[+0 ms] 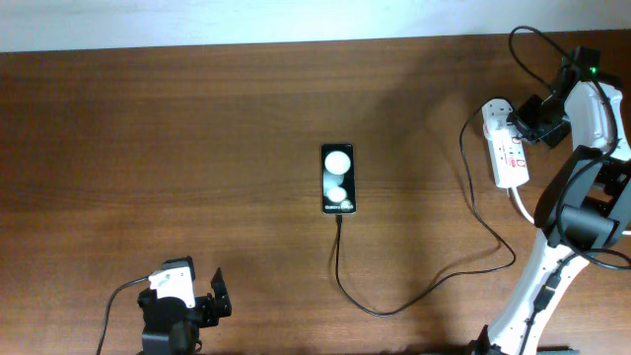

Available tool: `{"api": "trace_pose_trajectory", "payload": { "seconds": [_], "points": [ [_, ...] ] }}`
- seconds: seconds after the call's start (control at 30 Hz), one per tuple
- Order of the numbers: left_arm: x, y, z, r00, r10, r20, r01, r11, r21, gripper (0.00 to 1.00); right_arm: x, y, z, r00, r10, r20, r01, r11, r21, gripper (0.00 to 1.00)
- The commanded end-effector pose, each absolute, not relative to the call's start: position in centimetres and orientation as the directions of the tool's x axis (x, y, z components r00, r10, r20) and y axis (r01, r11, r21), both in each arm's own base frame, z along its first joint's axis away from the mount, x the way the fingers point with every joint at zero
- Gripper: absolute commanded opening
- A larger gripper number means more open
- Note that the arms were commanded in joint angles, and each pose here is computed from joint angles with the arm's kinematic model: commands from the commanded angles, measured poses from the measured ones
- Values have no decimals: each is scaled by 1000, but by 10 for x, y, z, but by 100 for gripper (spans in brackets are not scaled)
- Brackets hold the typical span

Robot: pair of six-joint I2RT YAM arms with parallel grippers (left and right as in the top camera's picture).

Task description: Plug charger to phone and switch on socket

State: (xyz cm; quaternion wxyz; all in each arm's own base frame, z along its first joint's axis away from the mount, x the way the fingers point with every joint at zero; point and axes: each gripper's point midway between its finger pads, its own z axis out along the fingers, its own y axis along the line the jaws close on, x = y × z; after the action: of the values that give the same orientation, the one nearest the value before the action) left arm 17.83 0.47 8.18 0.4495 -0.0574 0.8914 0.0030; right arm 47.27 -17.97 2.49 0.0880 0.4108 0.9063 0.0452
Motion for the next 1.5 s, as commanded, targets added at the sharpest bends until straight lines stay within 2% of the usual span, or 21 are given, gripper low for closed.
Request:
{"api": "trace_pose_trajectory", "payload": {
  "seconds": [0.0,0.1,0.2,0.27,0.47,0.63,0.73,0.83,1.0,1.23,1.47],
  "points": [
    [178,4,80,-592,-88,-801,-94,995,-39,99,465,-165,-4,-671,739,-53,729,671,134,4],
    [178,4,80,-592,-88,-801,-94,995,-39,99,462,-166,-4,-671,740,-45,732,670,124,4],
    [178,4,80,-592,-88,-801,-94,995,-40,99,444,-181,-5,-660,750,-46,750,661,21,4],
    [178,4,80,-592,-88,-801,-94,995,-40,99,443,-184,1,-625,780,-33,778,626,52,4],
    [178,4,80,-592,-88,-801,-94,995,-40,99,457,-185,46,-618,781,-94,769,625,137,4],
    [178,4,80,-592,-88,-801,-94,995,-39,99,462,-177,41,-629,773,-87,758,634,152,4],
    [178,4,80,-592,-88,-801,-94,995,-39,99,473,-156,44,-683,727,-69,699,678,225,4],
    [178,4,80,-592,-88,-801,-94,995,-39,99,472,-158,42,-692,716,-95,697,696,170,4],
    [178,4,80,-592,-88,-801,-94,995,-39,99,473,-155,42,-693,715,-91,695,696,181,4],
    [178,4,80,-592,-88,-801,-94,995,-39,99,455,-150,26,-689,724,-26,714,685,145,4],
    [178,4,80,-592,-88,-801,-94,995,-39,99,454,-150,26,-688,725,-22,716,684,141,4]
  ]
}}
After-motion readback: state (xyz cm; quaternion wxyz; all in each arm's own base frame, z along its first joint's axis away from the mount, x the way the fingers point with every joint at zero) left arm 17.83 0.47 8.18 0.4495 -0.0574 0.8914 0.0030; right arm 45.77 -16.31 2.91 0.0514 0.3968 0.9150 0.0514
